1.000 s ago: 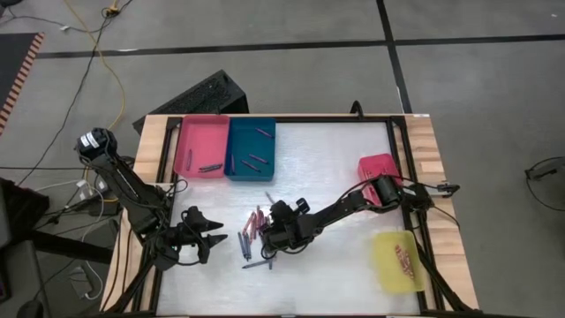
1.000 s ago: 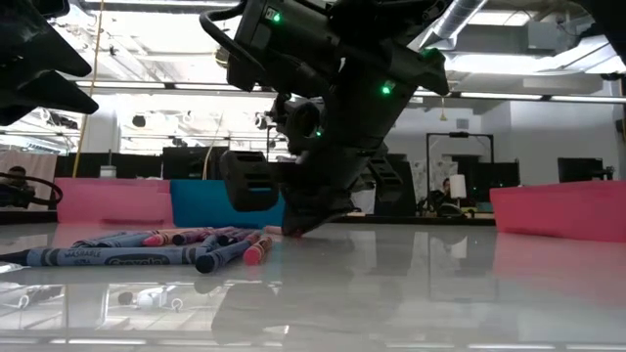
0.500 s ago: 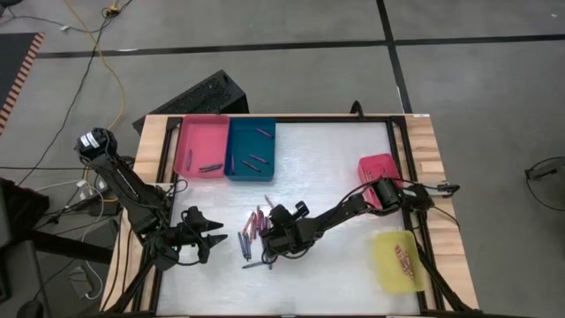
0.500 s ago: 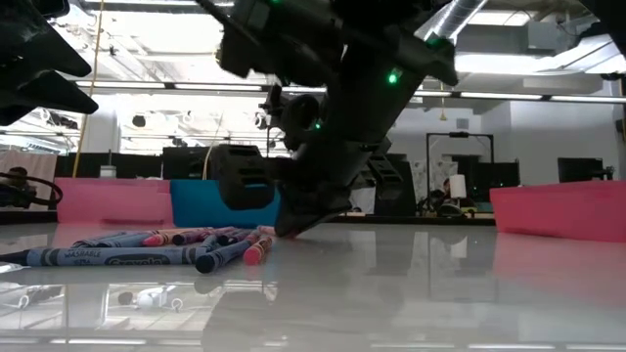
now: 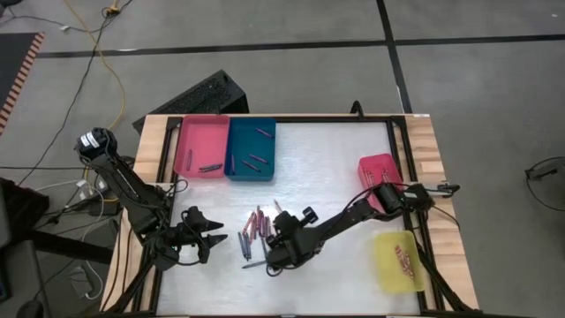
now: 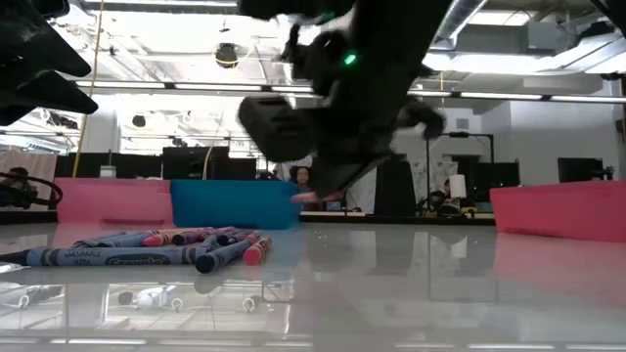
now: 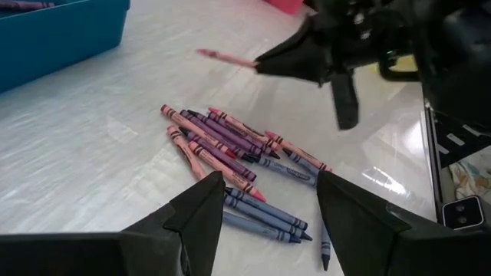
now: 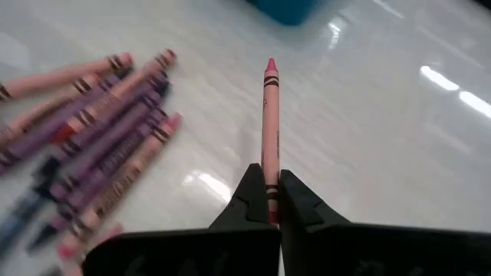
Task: Sort crayons
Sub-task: Put the pink crayon into the yellow bin
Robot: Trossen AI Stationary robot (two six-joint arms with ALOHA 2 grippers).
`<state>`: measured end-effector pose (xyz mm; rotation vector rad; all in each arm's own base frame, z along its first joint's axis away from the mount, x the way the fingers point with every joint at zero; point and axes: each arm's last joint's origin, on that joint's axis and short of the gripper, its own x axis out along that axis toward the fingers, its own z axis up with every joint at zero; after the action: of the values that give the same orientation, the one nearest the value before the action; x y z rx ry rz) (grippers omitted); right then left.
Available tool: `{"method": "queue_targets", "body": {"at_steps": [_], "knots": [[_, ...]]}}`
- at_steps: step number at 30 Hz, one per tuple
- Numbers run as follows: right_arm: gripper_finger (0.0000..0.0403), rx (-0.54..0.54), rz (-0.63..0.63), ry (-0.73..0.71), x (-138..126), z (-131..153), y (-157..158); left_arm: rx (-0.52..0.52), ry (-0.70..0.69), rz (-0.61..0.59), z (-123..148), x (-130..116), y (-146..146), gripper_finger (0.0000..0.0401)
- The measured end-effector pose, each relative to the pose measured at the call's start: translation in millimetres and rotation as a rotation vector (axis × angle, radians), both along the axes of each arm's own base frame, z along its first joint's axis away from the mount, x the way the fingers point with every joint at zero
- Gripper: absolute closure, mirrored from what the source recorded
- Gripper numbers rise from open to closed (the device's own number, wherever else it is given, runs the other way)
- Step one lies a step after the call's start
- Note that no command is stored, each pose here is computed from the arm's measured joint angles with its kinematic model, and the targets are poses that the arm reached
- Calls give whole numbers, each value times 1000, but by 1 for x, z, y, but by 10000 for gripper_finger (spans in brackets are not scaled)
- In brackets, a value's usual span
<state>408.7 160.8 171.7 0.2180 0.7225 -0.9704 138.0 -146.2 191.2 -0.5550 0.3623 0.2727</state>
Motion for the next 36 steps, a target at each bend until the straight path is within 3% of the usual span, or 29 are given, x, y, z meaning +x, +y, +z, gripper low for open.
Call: {"method": "queue_targets", "body": {"at_steps": [8,13,28,36], "knots": [[398,-70,-77,80,-33,36,23,0,0,0,0,0,0,202],[398,-24,-56,137,-48,49,39,0,0,0,0,0,0,202],[398,317,35,457,-72,46,72,15,1,-5,0,0,0,202],[398,386,51,435,-87,64,82,20,3,-5,0,0,0,202]]}}
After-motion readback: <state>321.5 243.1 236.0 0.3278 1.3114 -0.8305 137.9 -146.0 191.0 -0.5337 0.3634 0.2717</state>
